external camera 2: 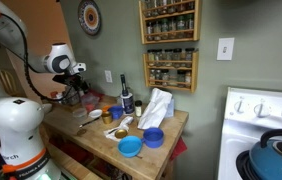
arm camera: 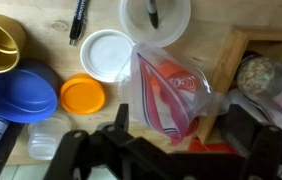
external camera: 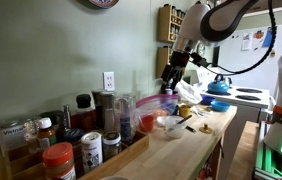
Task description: Move the ziploc bag to the right
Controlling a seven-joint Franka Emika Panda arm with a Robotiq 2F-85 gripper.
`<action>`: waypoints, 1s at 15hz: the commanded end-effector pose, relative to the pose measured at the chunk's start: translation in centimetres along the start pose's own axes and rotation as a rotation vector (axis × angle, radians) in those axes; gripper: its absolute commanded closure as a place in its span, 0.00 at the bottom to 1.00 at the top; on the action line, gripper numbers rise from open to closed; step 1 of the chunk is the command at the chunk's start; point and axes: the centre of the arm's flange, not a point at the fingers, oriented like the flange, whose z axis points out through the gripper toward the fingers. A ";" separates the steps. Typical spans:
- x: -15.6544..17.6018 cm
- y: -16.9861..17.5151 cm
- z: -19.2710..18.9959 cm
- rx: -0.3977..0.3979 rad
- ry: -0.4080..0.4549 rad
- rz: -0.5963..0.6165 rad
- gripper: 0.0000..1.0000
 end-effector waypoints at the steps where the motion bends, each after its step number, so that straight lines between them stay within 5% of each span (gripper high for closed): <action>1: 0.5 1.1 3.8 -0.014 -0.053 -0.084 0.00; 3: 0.5 1.8 4.8 -0.014 -0.069 -0.106 0.25; 12: 2.1 2.3 4.3 -0.015 -0.023 -0.124 0.95; 15: 1.8 2.5 4.2 -0.011 -0.029 -0.114 1.00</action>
